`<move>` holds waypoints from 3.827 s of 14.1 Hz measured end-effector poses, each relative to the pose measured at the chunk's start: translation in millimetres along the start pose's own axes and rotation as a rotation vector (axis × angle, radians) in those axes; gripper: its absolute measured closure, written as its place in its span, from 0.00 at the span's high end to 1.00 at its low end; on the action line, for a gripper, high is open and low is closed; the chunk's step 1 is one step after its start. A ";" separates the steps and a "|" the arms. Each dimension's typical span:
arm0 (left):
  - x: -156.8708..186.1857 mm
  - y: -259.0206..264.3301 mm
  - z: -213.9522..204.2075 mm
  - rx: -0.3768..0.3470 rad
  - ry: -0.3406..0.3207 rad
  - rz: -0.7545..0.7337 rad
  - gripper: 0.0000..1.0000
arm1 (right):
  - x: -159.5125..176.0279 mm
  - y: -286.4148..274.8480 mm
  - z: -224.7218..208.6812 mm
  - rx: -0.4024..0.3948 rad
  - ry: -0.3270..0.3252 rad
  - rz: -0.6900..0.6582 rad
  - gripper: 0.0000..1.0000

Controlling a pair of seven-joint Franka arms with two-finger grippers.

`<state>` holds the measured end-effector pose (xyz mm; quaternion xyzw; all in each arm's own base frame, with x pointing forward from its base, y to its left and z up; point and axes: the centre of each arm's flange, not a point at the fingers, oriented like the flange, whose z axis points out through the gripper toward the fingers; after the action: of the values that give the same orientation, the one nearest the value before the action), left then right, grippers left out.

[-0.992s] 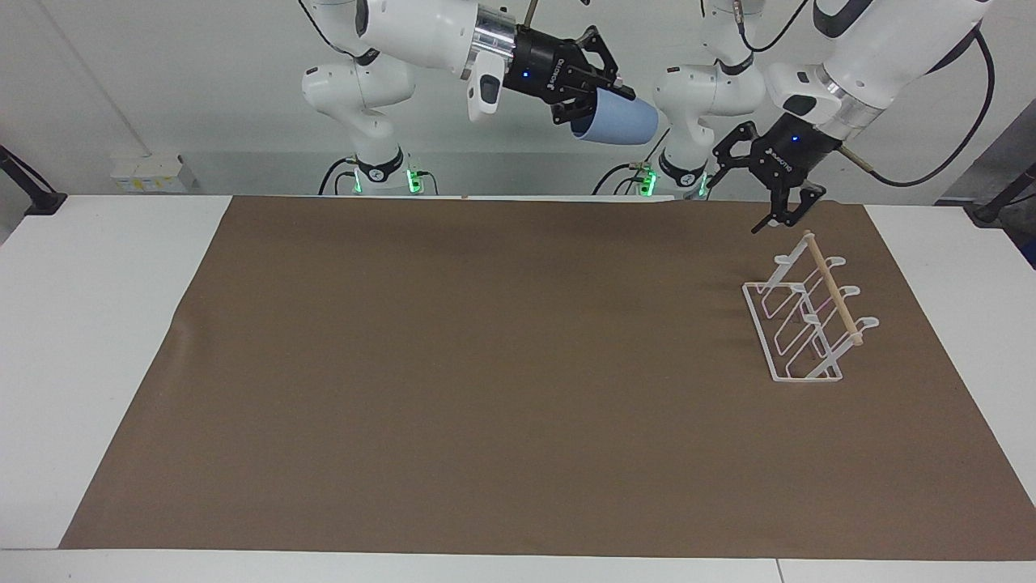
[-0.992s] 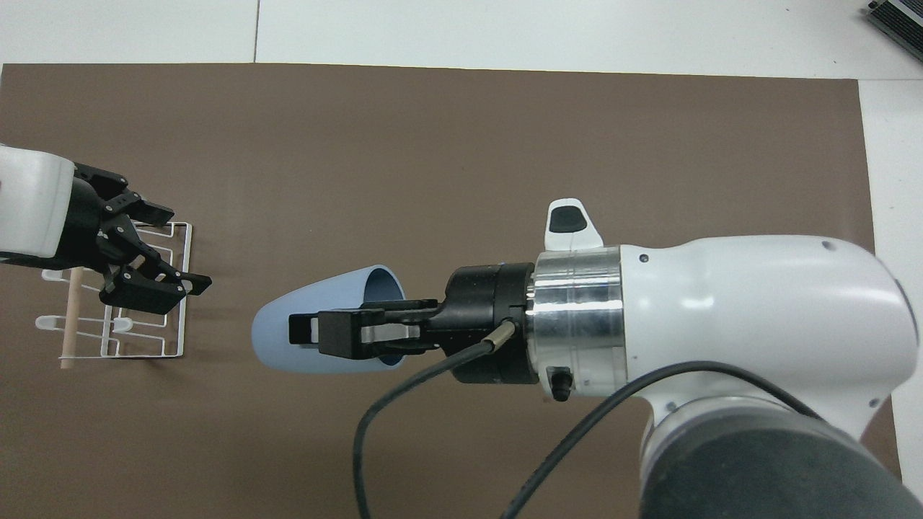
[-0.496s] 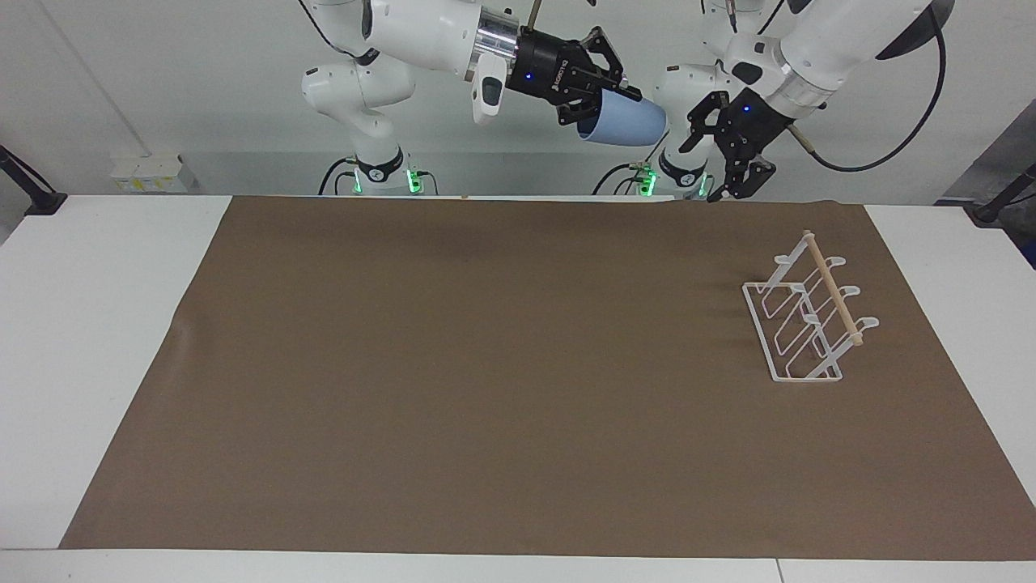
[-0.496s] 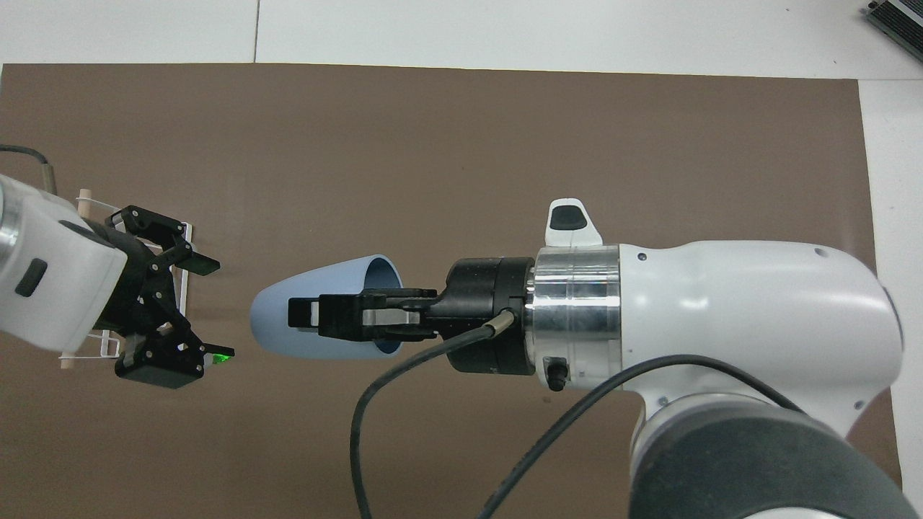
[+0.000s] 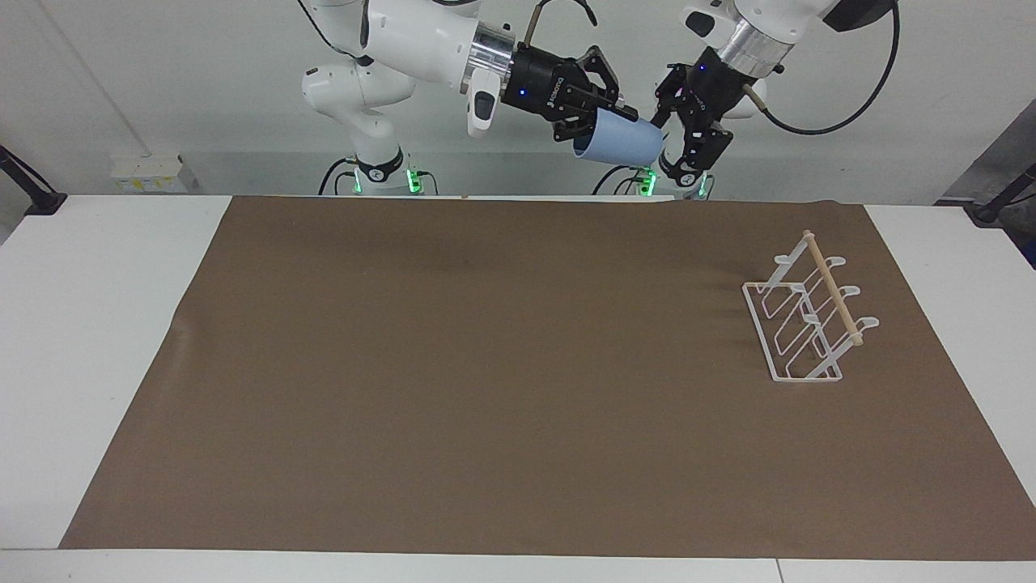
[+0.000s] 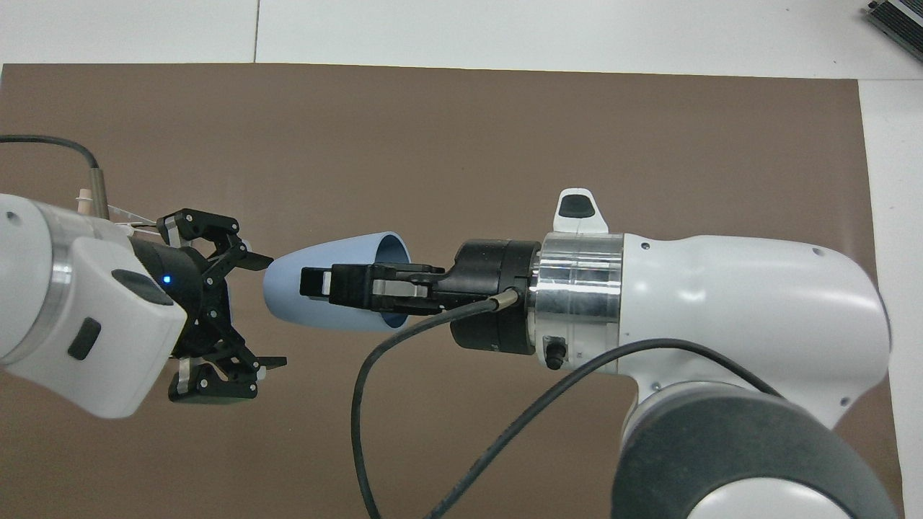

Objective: Hang cup on cup holder
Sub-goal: 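Close the left gripper around the cup body near the right gripper, then open the right gripper and withdraw it while the left gripper carries the cup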

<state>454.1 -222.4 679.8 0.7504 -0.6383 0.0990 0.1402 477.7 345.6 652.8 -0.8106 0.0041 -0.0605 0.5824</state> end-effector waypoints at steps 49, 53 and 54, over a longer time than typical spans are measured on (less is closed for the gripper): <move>-5.9 4.8 12.8 0.186 -0.193 0.044 0.75 | 12.3 8.4 -12.1 -0.020 0.044 0.002 0.79; -46.3 5.2 33.3 0.231 -0.415 0.047 0.75 | 41.1 37.2 -37.5 -0.214 0.091 -0.098 0.78; -58.1 4.3 41.7 0.234 -0.467 0.047 0.75 | 50.6 45.8 -48.6 -0.269 0.109 -0.121 0.78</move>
<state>439.0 -183.0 621.9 0.7490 -0.6548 -0.0004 -0.1012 525.8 281.1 629.5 -0.8755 -0.0050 -0.1384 0.4630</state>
